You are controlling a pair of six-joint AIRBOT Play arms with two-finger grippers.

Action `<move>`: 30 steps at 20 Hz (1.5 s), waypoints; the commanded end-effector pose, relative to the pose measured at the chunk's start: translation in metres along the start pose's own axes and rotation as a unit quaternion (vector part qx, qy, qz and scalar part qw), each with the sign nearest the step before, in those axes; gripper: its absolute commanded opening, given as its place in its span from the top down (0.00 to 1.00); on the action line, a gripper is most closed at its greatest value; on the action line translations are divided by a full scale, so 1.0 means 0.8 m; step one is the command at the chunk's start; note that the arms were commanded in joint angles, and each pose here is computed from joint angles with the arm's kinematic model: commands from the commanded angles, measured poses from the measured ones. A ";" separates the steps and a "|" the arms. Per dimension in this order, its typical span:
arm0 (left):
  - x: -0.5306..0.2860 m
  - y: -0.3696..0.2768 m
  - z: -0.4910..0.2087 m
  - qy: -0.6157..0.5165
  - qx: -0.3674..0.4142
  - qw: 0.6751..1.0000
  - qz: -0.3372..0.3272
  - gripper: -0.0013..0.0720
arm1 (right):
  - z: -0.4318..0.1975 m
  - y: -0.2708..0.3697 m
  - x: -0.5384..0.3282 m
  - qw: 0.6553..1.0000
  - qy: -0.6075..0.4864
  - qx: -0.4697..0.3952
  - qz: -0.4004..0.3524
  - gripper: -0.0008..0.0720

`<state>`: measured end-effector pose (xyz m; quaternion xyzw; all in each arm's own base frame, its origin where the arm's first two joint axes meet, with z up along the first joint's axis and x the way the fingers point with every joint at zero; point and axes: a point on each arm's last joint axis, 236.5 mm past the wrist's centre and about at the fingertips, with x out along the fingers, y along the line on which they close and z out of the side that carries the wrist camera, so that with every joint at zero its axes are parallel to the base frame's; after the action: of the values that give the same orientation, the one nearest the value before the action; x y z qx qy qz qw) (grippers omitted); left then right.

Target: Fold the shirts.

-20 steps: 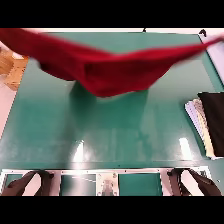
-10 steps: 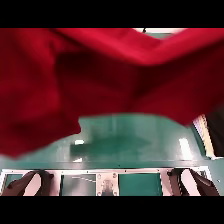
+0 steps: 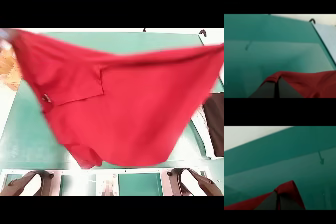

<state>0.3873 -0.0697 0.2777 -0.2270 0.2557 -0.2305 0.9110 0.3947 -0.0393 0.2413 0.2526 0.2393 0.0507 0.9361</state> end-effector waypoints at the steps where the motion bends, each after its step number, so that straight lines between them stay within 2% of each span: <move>1: 0.127 0.115 -0.096 0.061 -0.076 0.995 0.036 0.95 | -0.111 -0.098 0.129 0.994 0.089 0.056 -0.044 0.97; 5: 0.218 0.199 -0.135 0.098 -0.162 0.981 0.053 0.95 | -0.167 -0.162 0.234 0.979 0.160 0.109 -0.059 0.97; 9: 0.256 0.229 -0.107 0.082 -0.178 0.979 0.057 0.95 | -0.145 -0.176 0.294 0.977 0.176 0.114 -0.038 0.97; 14: 0.261 0.231 -0.052 0.036 -0.150 0.986 0.059 0.95 | -0.075 -0.152 0.309 0.985 0.137 0.101 -0.006 0.97; 21: 0.258 0.231 -0.040 0.026 -0.149 0.987 0.057 0.95 | -0.021 -0.132 0.304 0.993 0.094 0.075 0.006 0.97; 25: 0.258 0.227 -0.048 0.041 -0.147 0.987 0.052 0.95 | -0.033 -0.132 0.303 0.991 0.110 0.074 0.007 0.97; 27: 0.254 0.228 -0.073 0.084 -0.124 0.987 0.059 0.95 | -0.059 -0.137 0.297 0.986 0.154 0.060 -0.001 0.97; 30: 0.234 0.251 -0.133 0.185 -0.092 0.973 0.106 0.95 | -0.115 -0.172 0.270 0.964 0.253 0.049 -0.066 0.97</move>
<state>0.5598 -0.0495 0.0546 -0.2931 0.3863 -0.1541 0.8609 0.5729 -0.0649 0.0436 0.2930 0.4001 0.0629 0.8661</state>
